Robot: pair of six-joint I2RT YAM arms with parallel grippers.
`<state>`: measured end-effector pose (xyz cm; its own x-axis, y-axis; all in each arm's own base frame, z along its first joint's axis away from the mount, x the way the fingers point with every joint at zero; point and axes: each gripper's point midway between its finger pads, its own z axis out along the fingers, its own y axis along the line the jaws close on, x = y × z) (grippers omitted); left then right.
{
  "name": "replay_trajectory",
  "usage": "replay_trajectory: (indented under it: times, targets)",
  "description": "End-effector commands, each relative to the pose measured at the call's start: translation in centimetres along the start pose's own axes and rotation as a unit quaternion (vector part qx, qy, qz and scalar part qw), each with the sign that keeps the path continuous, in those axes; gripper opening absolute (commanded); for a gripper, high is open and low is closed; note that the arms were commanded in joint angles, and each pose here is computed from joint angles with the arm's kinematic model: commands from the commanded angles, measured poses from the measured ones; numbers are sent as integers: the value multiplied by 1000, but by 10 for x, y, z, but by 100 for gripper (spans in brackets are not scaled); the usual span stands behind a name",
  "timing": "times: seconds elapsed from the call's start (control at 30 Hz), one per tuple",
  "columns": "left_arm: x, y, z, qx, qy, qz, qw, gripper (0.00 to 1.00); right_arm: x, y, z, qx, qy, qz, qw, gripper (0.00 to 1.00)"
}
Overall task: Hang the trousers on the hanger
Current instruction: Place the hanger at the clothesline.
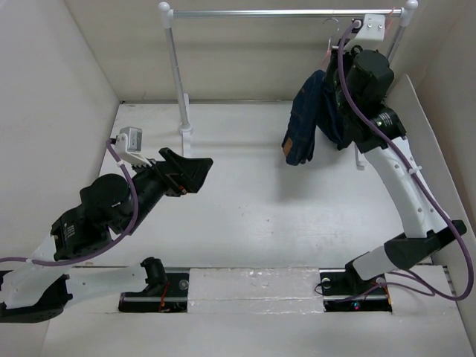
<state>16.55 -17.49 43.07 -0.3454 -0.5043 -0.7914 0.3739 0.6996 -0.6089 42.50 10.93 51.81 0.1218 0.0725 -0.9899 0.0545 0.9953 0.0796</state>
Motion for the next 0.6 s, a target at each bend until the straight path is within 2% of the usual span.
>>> replay_trajectory:
  times: [0.0, 0.2, 0.33, 0.57]
  targets:
    - [-7, -4, 1, 4, -10, -4, 1000, 90, -98, -10, -45, -11, -139, 67, 988, 0]
    - [-8, -7, 5, 4, -11, 9, 1000, 90, -115, -18, -57, -7, -164, 66, 984, 0]
    - [-5, -9, 6, 7, -7, 10, 1000, 90, -130, -23, -45, 4, -174, 53, 983, 0]
    - [-7, -5, 5, -1, -9, 12, 1000, 90, -119, -18, -10, 13, -154, 32, 987, 0]
